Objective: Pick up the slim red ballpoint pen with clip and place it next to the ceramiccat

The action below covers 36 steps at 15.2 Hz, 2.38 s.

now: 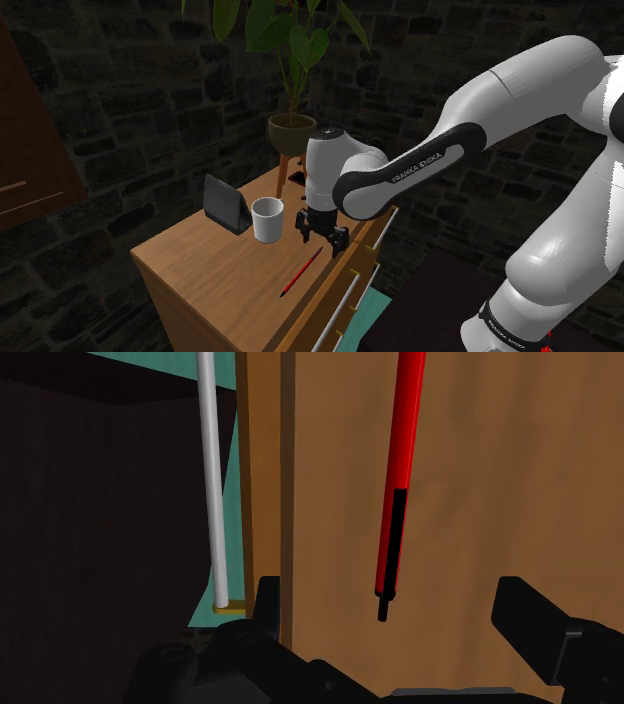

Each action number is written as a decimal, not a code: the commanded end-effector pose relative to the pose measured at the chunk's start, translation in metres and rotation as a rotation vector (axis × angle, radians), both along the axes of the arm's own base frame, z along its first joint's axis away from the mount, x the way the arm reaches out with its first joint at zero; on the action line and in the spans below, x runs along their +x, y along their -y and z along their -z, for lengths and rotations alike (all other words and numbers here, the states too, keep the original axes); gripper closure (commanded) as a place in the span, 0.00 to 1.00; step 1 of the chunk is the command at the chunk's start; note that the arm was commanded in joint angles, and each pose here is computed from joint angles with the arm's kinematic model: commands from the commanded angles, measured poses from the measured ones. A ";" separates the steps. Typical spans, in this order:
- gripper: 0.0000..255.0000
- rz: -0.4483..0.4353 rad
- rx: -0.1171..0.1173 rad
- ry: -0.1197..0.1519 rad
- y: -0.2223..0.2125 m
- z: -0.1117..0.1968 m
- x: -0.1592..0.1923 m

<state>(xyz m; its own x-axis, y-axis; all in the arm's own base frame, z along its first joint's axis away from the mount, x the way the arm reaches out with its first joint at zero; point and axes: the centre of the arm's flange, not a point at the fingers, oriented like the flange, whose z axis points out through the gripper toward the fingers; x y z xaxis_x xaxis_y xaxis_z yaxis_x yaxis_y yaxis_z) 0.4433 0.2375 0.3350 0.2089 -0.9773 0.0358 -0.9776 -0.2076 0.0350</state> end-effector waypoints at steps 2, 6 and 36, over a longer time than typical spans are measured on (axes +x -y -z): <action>1.00 0.000 0.000 0.000 0.000 0.000 0.000; 1.00 0.000 0.000 0.000 0.000 -0.001 0.000; 1.00 0.000 0.000 0.000 0.000 -0.137 0.000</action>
<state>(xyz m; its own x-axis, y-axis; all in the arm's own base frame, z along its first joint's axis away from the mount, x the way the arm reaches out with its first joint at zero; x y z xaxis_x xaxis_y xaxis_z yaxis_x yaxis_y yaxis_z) 0.4427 0.2383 0.4659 0.2087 -0.9773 0.0359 -0.9776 -0.2075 0.0345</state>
